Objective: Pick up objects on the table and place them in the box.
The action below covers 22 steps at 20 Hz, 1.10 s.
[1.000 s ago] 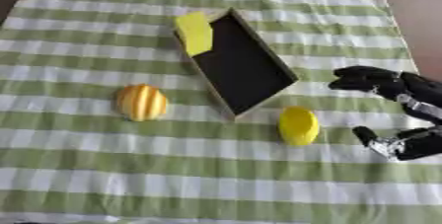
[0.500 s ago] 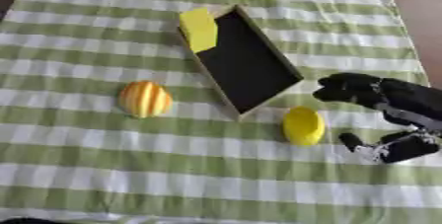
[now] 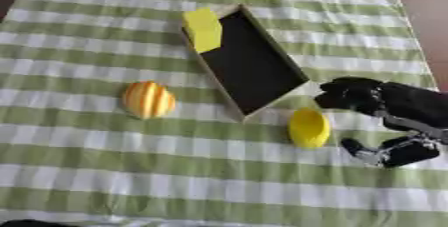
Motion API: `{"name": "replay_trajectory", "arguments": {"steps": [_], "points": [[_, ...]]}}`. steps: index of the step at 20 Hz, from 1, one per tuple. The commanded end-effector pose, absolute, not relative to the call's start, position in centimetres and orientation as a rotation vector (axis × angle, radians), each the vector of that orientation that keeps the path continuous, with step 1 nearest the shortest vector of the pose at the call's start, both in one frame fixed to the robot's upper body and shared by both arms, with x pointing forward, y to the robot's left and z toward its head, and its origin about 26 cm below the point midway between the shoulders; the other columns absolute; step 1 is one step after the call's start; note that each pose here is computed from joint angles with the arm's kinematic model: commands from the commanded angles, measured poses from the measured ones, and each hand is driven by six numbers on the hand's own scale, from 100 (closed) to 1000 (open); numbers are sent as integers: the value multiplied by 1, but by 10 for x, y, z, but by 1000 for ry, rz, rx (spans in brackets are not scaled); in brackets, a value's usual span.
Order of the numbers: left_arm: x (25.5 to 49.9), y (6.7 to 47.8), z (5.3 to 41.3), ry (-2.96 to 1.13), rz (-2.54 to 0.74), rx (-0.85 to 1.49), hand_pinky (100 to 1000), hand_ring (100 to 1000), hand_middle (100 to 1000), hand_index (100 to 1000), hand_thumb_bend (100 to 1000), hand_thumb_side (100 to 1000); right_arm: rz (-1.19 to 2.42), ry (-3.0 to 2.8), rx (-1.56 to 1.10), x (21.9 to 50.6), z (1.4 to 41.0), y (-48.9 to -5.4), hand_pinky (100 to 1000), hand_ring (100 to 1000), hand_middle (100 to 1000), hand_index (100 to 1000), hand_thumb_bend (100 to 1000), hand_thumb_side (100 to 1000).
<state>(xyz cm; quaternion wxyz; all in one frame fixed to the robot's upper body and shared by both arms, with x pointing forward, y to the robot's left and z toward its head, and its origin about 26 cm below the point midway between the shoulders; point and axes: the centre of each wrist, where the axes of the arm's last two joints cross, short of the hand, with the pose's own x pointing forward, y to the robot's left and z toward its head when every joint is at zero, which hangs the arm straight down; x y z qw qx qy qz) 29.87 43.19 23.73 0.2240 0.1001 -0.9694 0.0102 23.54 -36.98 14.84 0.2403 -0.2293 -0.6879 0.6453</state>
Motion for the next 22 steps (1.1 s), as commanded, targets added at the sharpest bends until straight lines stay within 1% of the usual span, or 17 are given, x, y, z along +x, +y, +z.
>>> {"name": "replay_trajectory", "arguments": {"steps": [1,9,17,20,22], "points": [[296,430,251,-2708,-5,280,743,805,703,763,100,565,1791,-1897,-681,237,158,-369,1000,1000,898,1000,100,224],[295,427,255,-2719,3,270,744,804,701,763,100,565,1810,-1891,-696,238,158,-367,1000,1000,899,1000,100,232],[294,426,258,-2726,10,271,744,803,701,763,100,565,1878,-1823,-710,236,151,-365,1000,1000,895,1000,100,257],[294,425,258,-2724,31,269,739,796,691,766,100,565,1902,-1795,-721,234,148,-365,1000,1000,890,1000,100,286],[293,425,259,-2724,46,267,738,796,691,766,100,565,1913,-1773,-739,233,147,-365,1000,1000,885,1000,100,289]]}}
